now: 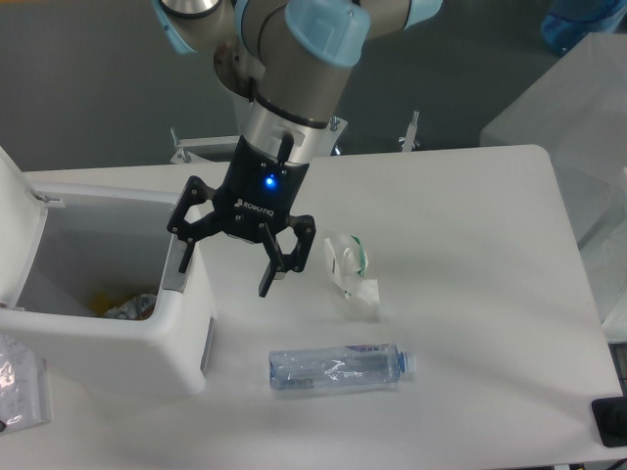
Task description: Open the trash can
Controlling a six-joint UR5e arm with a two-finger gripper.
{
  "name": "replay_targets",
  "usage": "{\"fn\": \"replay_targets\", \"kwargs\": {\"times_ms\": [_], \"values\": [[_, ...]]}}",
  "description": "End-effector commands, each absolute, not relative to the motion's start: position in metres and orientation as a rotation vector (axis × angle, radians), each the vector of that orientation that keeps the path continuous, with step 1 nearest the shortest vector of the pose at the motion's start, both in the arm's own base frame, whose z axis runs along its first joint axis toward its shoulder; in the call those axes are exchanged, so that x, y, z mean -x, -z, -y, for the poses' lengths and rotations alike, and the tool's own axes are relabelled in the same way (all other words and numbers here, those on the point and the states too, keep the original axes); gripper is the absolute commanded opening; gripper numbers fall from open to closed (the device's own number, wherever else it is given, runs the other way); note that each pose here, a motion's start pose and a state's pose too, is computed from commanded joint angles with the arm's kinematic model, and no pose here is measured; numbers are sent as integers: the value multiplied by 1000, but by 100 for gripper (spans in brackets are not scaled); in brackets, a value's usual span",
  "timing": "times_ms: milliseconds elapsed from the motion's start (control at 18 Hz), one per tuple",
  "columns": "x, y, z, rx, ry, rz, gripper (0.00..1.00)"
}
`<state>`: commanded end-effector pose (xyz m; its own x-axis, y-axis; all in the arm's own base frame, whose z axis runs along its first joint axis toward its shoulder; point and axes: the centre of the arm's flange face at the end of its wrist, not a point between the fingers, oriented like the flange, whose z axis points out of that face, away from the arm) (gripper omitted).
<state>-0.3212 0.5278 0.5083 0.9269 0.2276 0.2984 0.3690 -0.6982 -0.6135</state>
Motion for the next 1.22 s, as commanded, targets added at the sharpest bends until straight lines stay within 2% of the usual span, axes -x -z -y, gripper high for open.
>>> {"fn": "replay_targets", "kwargs": {"times_ms": [222,444,611,778,944,1222], "values": [[348,-502,-511,2461,50,366,100],[400,-472,-483,2596,-149,354,100],[451,-432,-457,2657,-157,467,100],[494,-424,-416,2649,-181,572,100],[517,-404,-393,2713,-199,432,100],[511,-362,-377,2859,-212,166,100]]}}
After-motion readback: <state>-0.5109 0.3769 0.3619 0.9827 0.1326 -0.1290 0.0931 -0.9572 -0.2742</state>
